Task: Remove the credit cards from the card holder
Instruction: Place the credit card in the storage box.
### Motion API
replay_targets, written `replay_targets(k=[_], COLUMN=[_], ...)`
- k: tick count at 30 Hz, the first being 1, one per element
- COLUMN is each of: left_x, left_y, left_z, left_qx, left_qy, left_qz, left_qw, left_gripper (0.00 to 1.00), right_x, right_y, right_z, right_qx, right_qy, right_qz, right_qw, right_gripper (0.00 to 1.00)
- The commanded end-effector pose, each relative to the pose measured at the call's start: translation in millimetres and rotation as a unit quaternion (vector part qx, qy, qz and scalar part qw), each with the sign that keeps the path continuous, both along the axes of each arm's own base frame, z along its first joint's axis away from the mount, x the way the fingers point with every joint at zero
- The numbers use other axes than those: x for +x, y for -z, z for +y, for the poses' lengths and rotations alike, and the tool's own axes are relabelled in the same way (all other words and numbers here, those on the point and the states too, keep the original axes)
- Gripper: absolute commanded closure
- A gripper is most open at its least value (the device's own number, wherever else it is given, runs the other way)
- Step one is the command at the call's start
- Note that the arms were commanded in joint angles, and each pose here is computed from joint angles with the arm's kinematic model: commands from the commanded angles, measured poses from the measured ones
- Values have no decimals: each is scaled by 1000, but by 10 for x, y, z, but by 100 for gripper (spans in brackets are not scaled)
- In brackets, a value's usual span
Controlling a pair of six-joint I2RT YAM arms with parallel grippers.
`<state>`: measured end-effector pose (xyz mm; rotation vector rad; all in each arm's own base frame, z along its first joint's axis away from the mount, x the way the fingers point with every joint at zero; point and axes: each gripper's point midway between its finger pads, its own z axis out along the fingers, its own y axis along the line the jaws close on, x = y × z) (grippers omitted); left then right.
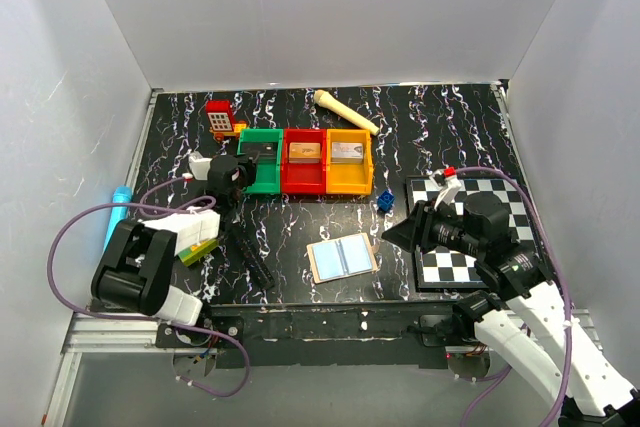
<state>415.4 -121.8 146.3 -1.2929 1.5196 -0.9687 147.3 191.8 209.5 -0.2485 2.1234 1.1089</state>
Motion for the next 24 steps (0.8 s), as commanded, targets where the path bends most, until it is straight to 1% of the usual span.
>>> replay_targets(k=[1, 12, 24], left_x=[131, 243, 402], left_y=[-127, 196, 287], left_z=[17, 18, 91], left_qx=[-33, -28, -9], left_qy=[-15, -22, -52], left_qz=[-24, -9, 1], left_qw=[999, 999, 999], left_gripper=[100, 100, 100], right_x=[8, 44, 95], right_y=[-33, 32, 104], right_z=[29, 74, 98], right_qx=[13, 16, 11], right_qy=[-4, -8, -6], right_qz=[-10, -3, 7], right_qw=[1000, 1000, 1000], right_gripper=[51, 51, 51])
